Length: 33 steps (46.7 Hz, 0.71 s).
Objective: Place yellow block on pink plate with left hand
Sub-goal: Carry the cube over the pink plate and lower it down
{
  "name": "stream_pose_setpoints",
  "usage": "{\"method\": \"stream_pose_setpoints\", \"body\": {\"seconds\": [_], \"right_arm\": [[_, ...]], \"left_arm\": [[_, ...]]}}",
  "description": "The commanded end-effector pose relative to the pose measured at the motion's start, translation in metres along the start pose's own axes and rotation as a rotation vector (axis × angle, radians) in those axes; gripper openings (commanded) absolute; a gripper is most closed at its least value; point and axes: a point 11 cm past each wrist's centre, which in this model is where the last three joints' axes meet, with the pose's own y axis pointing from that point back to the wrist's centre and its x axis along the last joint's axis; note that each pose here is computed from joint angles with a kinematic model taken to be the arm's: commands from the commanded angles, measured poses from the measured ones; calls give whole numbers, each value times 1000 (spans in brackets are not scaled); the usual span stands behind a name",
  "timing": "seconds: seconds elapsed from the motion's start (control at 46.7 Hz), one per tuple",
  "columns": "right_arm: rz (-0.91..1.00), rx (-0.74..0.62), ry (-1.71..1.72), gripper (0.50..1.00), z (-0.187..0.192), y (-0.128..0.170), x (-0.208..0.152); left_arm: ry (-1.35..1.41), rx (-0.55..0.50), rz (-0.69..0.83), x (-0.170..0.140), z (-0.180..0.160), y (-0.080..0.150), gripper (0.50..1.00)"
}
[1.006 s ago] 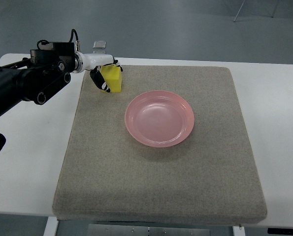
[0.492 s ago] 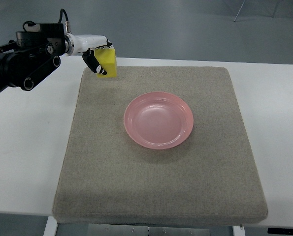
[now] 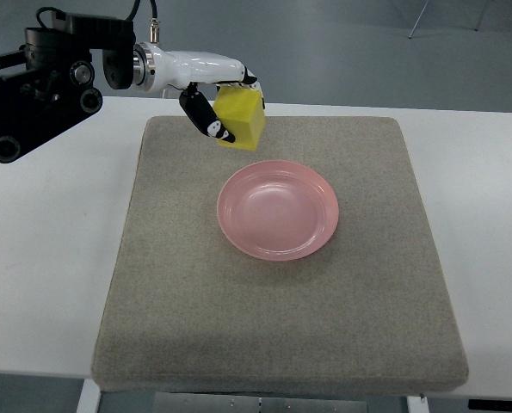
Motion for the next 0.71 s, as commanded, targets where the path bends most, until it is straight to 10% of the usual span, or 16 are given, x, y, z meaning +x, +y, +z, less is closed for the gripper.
{"method": "stream_pose_setpoints", "body": {"seconds": [0.0,0.685], "right_arm": [[0,-1,0,924,1,0,0],[0,0,0,924,0,0,0]], "left_arm": [[-28,-64,-31,-12,23,2,500],[-86,-24,-47,-97,23,-59,500]]}}
